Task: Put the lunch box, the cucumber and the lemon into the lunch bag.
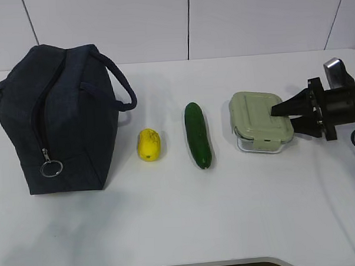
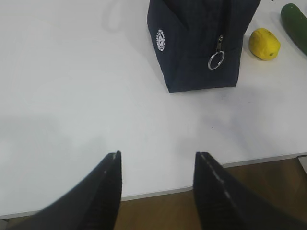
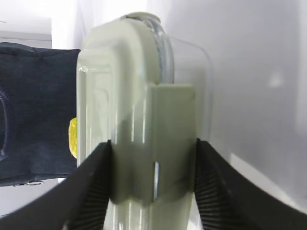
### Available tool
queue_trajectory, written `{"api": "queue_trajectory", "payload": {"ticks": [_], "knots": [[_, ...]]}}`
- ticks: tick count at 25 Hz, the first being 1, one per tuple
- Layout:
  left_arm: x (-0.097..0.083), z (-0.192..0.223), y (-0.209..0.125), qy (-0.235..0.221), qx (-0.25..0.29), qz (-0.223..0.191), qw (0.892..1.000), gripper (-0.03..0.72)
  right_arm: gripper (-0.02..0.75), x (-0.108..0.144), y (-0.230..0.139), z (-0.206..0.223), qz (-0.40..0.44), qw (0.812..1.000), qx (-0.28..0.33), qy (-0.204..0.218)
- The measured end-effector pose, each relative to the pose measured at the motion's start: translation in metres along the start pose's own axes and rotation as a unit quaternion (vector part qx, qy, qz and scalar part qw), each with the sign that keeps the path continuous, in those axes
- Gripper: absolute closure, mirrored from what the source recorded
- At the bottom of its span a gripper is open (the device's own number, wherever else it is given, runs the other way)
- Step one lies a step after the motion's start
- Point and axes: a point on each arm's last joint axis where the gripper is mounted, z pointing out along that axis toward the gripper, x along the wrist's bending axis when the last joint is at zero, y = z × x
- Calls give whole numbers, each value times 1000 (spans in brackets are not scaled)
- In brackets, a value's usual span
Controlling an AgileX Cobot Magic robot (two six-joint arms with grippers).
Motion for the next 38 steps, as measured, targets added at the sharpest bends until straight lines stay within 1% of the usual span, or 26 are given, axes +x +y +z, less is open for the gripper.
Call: {"api": "queue_trajectory", "payload": {"ticks": [5, 11, 16, 22, 29, 31, 36, 38], "knots": [[0, 0, 0, 3, -1, 1, 1000, 338, 347, 8, 3, -6, -16, 1000, -8, -21], [0, -4, 4, 3, 1, 2, 1000, 338, 348, 24, 7, -14, -29, 999, -16, -23], [0, -7, 26, 1, 9, 0, 1000, 338, 348, 31, 8, -16, -29, 999, -19, -22], [0, -4, 63, -10, -18, -13, 1000, 338, 349, 38, 9, -20, -29, 999, -22, -23], [4, 25, 103, -26, 1, -43, 999, 338, 349, 46, 10, -23, -31, 999, -28, -21], [6, 40, 113, -35, 8, -59, 998, 338, 349, 47, 10, -24, -25, 999, -32, -18], [7, 74, 133, -63, 27, -76, 995, 338, 349, 49, 11, -25, -11, 999, -37, -14], [8, 85, 142, -71, 26, -84, 994, 338, 349, 53, 12, -26, -14, 999, -40, -14]]}}
